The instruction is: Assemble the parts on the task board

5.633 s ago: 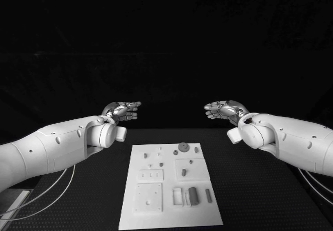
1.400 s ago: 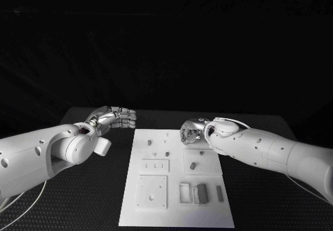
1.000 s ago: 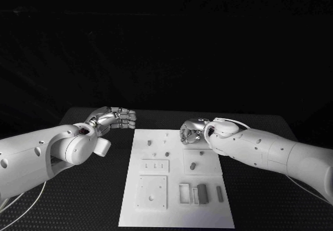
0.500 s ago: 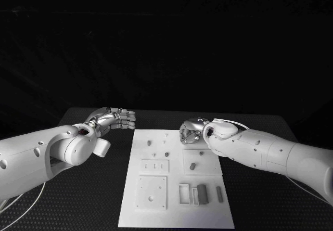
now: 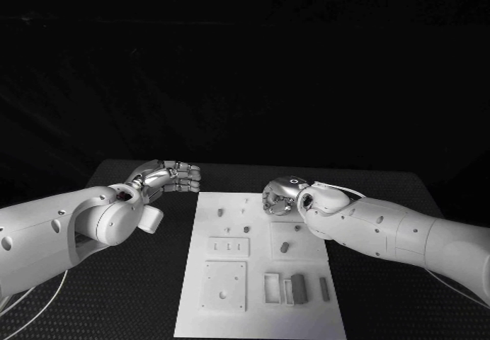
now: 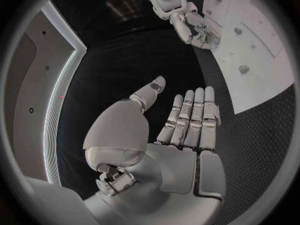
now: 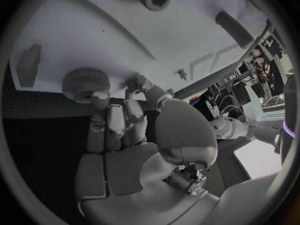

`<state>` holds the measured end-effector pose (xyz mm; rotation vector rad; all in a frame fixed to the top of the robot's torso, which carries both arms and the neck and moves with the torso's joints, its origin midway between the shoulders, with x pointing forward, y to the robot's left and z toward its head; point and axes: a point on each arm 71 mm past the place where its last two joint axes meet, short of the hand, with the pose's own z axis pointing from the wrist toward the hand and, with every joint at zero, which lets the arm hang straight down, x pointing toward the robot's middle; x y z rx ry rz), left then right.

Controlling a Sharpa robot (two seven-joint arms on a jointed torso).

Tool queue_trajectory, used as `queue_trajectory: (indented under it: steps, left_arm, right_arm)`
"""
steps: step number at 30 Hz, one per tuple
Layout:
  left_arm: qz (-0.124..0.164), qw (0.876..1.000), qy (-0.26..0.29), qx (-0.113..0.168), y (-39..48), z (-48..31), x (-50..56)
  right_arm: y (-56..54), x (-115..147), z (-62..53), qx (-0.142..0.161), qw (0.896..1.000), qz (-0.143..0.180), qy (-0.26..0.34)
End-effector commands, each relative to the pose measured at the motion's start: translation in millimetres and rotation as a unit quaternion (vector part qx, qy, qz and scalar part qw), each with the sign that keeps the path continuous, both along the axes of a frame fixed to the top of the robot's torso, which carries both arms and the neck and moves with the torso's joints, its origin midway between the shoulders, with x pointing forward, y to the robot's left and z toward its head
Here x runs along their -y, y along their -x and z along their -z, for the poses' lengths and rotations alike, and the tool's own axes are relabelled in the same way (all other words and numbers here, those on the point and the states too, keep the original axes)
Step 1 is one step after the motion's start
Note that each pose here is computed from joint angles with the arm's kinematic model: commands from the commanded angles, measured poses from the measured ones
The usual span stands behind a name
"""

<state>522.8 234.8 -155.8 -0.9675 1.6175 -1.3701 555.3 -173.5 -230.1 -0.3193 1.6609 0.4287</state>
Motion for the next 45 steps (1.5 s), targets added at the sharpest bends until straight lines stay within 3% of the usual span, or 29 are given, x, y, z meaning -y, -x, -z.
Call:
queue_trajectory:
  steps: [1,12,45]
  left_arm:
    - [0.009,1.000,0.004,0.004,-0.4,-2.0,2.2]
    - [0.007,1.000,0.003,0.002,-2.1,-0.8,2.2]
    - [0.013,1.000,0.004,0.001,-1.8,-0.4,7.5]
  right_arm:
    - [1.0,-8,-6.8,0.046,0.999,0.003,-0.003]
    - [3.9,-30,-13.5,0.074,0.997,-0.003,-0.018]
    - [-3.3,-60,-12.8,0.083,0.996,-0.012,-0.007]
